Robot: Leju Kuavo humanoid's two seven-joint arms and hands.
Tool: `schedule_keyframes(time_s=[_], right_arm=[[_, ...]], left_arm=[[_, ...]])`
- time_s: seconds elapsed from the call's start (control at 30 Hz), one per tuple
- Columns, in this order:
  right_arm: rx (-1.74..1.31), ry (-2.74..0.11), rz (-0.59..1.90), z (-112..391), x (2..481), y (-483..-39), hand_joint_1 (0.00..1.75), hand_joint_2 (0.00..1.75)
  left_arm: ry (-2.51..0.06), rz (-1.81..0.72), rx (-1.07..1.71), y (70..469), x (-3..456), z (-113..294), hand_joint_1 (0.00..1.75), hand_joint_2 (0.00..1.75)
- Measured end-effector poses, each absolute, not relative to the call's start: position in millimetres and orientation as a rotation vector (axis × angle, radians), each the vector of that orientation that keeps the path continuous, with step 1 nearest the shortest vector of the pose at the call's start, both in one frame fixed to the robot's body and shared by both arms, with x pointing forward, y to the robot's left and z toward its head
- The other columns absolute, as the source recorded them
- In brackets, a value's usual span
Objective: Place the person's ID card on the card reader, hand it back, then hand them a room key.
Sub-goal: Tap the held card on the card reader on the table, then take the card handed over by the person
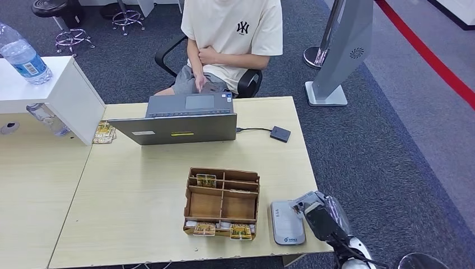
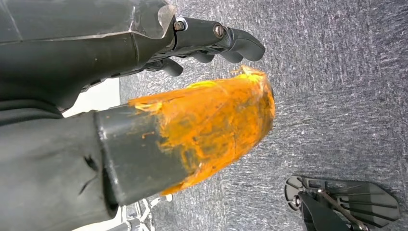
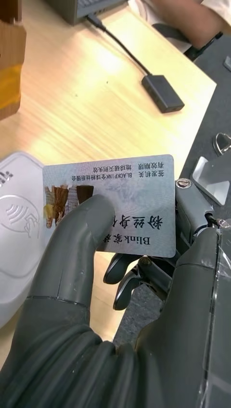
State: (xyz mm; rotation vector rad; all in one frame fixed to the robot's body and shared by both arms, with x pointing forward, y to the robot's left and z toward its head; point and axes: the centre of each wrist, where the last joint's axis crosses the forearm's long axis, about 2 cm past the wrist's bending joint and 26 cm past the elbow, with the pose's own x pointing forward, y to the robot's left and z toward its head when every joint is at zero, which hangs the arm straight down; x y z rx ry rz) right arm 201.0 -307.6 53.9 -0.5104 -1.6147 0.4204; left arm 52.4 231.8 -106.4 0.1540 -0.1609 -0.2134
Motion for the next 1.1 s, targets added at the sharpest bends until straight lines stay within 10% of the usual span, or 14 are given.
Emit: schedule_keyframes(time_s=[1.1], right_arm=[[-0.46,-1.485,0.615,38.6,198.0,-317.1,1.75,1.75]], left_arm=[[-0.119,-0.219,0.121,224.8,51.4,-105.8,0.0,0.0]])
